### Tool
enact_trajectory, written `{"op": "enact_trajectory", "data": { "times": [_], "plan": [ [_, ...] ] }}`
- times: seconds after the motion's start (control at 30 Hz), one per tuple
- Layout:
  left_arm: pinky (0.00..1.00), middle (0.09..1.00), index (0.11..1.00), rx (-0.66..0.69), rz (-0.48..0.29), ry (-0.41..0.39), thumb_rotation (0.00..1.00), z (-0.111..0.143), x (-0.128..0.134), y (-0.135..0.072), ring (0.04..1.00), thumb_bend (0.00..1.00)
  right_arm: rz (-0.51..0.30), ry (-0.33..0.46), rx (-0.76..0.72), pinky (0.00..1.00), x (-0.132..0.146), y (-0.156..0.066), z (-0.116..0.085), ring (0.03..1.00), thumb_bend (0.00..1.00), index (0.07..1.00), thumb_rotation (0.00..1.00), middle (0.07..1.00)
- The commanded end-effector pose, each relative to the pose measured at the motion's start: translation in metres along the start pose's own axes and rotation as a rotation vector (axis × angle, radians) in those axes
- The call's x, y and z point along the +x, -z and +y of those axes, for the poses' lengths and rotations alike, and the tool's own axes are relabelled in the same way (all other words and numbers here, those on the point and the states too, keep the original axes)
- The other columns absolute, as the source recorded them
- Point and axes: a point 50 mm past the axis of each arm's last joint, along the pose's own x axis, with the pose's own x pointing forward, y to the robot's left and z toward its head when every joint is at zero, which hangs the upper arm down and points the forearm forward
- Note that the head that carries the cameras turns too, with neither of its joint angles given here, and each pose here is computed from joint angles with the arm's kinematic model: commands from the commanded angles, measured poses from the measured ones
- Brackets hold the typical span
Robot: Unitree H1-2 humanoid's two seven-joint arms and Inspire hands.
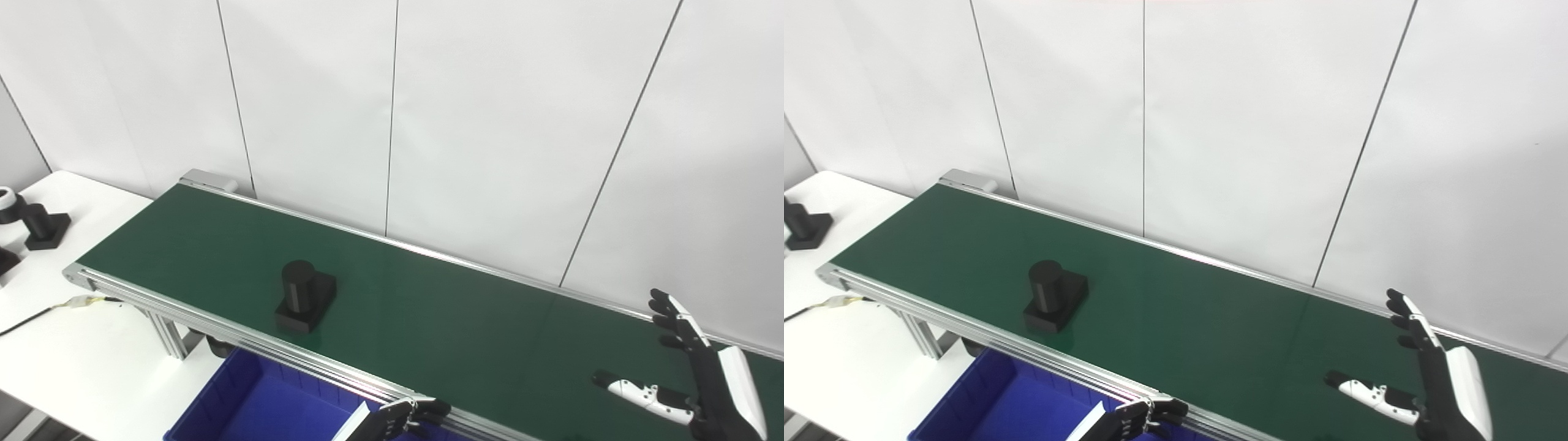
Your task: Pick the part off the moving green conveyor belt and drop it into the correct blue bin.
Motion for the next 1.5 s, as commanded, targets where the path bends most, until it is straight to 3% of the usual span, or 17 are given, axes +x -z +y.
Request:
{"op": "enact_trajectory", "data": {
  "times": [0.0, 0.4, 0.9, 1.47],
  "plan": [
    [0.71, 0.805, 0.777, 0.001, -0.079, -0.01, 0.16, 0.002, 0.007, -0.012, 0.779, 1.0, -0.083, 0.028, 0.002, 0.77, 0.016, -0.014, -0.012, 0.843, 0.83, 0.892, 0.28, 0.863],
    [0.7, 0.801, 0.778, 0.022, -0.071, -0.021, 0.18, 0.002, 0.001, -0.011, 0.769, 1.0, -0.109, -0.011, 0.004, 0.76, 0.025, -0.023, -0.007, 0.827, 0.87, 0.891, 0.35, 0.854],
    [0.67, 0.765, 0.748, 0.008, -0.079, -0.089, 0.15, 0.008, -0.005, -0.015, 0.734, 1.0, -0.154, -0.067, 0.033, 0.75, 0.047, -0.046, 0.014, 0.828, 0.87, 0.893, 0.37, 0.858],
    [0.62, 0.728, 0.72, -0.02, -0.076, -0.113, 0.14, 0.01, -0.007, -0.014, 0.686, 1.0, -0.181, -0.154, -0.007, 0.71, 0.058, -0.062, 0.037, 0.811, 0.9, 0.903, 0.36, 0.865]
  ]
}}
